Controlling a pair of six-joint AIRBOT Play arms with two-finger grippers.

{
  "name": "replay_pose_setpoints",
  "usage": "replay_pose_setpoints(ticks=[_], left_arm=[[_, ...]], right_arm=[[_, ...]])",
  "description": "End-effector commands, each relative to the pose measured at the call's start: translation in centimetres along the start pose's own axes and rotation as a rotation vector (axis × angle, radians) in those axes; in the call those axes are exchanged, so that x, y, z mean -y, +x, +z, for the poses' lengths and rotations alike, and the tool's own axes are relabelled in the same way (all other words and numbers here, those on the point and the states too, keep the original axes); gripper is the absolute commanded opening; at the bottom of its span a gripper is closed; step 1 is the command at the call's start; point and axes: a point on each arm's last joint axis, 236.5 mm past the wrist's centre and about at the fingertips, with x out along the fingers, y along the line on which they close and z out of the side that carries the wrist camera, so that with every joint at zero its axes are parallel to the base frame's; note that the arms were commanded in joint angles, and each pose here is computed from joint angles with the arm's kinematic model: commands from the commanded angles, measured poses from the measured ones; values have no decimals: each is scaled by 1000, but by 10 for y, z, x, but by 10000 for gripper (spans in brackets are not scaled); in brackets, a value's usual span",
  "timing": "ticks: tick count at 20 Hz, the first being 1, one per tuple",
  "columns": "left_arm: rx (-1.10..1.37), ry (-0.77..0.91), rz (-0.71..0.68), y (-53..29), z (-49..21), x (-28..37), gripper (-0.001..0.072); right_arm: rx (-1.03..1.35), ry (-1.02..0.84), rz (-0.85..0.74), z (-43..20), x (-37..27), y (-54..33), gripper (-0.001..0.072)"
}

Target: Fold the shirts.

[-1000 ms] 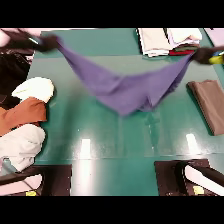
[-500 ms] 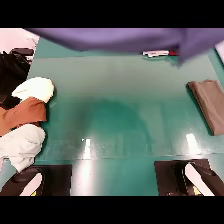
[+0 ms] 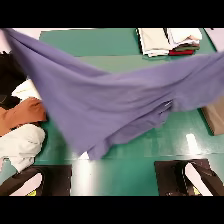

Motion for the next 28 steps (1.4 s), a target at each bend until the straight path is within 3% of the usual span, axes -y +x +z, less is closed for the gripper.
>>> replay_pose_setpoints(ticks=[1,4,5,6,7,13,19,28], left_arm=[[-308,-73,-58,109,-107,-12,23],[-503,-76,-88,172,-184,-4,25],[-537,-93,-95,181,-197,-4,60],[-552,-121,-86,186,-204,-6,354],[-553,-160,-69,185,-203,-11,543],[-707,-209,-17,138,-246,-36,550],[-902,-256,-113,110,-369,26,550],[-866,-190,-183,122,-405,86,550]], right_arm=[[-235,125,15,-92,23,66,14],[-328,166,26,-142,26,99,14],[-349,166,33,-150,24,105,14],[-378,164,41,-157,22,110,14],[-401,162,47,-159,21,113,14],[-434,81,111,-138,-7,131,14],[-462,8,173,-131,-39,147,14],[-443,-4,180,-128,-44,148,14]])
